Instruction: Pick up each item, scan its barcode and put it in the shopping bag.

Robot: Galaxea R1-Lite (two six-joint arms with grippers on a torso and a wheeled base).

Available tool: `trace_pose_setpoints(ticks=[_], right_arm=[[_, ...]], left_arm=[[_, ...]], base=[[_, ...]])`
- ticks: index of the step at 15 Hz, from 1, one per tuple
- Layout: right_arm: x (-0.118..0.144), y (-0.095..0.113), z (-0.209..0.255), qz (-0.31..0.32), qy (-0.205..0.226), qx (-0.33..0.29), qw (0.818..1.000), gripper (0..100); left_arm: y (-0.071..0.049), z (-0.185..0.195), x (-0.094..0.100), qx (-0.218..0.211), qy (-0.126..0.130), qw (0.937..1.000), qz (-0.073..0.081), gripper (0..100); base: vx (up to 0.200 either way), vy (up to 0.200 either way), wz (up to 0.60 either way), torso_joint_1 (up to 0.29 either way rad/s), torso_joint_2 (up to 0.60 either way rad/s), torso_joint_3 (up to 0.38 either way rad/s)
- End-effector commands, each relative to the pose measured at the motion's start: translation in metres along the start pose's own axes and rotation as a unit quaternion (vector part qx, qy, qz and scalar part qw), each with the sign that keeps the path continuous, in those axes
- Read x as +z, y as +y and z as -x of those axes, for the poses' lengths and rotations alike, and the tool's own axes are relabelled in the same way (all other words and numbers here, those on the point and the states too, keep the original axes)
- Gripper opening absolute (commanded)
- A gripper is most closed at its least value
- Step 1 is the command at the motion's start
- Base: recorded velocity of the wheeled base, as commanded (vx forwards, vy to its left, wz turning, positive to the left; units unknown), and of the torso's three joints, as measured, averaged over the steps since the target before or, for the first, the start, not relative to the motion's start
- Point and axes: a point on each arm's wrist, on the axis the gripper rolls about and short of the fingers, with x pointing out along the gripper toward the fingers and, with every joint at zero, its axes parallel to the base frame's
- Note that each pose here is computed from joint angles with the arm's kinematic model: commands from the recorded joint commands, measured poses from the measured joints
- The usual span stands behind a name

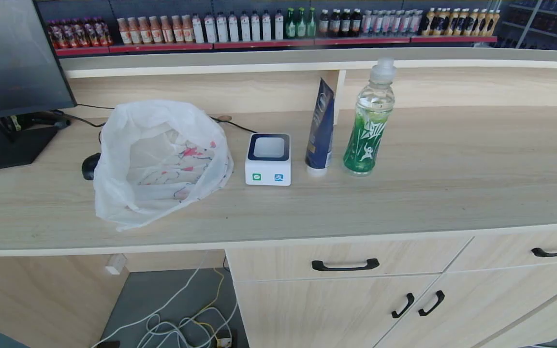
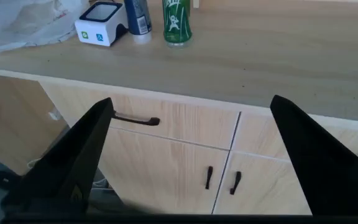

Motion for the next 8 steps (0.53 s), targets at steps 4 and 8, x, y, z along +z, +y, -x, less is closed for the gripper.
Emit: trace_pose_setpoints(ticks=[4, 8], right_arm=[[0.035, 0.014, -0.094, 0.039, 0.037, 0.172, 0.984, 100], [0.044, 0.026, -0.123, 0.117, -0.001, 0.199, 0.973, 100]], left_arm=[[0.0, 0.0, 0.0, 0.0, 0.0, 1.0, 0.0, 100], [0.0, 0.0, 0.0, 0.0, 0.0, 1.0, 0.0, 100]], base=[[0.0, 0.0, 0.0, 0.0, 0.0, 0.0], [0.0, 0.0, 0.0, 0.0, 0.0, 0.0]])
